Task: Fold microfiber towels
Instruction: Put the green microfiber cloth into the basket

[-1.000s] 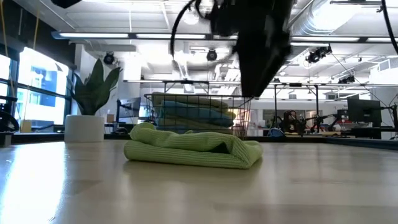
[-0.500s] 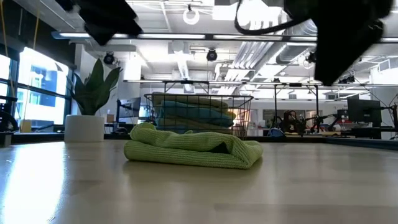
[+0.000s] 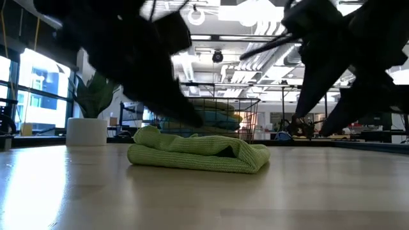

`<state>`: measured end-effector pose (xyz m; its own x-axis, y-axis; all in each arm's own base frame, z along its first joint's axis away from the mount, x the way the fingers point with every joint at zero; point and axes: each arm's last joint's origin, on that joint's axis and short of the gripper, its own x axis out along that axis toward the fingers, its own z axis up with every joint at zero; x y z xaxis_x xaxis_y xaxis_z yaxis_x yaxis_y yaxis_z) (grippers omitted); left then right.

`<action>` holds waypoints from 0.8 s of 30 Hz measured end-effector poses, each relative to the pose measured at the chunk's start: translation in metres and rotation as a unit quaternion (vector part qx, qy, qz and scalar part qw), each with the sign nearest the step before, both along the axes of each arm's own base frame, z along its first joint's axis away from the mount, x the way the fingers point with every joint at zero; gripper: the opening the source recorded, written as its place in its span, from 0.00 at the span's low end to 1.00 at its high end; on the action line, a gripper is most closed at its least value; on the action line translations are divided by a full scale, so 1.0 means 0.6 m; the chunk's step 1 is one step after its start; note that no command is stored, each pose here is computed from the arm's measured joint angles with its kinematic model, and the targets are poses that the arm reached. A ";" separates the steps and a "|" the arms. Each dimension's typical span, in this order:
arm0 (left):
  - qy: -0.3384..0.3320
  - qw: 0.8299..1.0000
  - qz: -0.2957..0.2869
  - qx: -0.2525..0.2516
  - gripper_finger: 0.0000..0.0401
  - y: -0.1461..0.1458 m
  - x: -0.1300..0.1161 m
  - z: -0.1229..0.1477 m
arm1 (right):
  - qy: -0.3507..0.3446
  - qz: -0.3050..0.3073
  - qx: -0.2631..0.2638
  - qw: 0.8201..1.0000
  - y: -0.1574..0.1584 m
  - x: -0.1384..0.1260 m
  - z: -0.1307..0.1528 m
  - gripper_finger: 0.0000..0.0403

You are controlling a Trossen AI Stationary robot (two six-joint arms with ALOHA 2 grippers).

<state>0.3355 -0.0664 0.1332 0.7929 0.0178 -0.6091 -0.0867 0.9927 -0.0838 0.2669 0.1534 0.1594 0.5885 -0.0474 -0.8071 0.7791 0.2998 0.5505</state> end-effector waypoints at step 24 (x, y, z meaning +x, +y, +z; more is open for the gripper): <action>0.066 0.997 -0.014 0.028 0.29 0.045 0.015 -0.082 | -0.064 -0.192 0.090 0.975 -0.074 0.022 -0.060 0.56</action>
<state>0.3443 -0.0395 0.0839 0.7067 0.0328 -0.7067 -0.0652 0.9977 -0.0189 0.2798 0.1089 0.1232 0.6524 -0.1485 -0.7432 0.7358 -0.1109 0.6680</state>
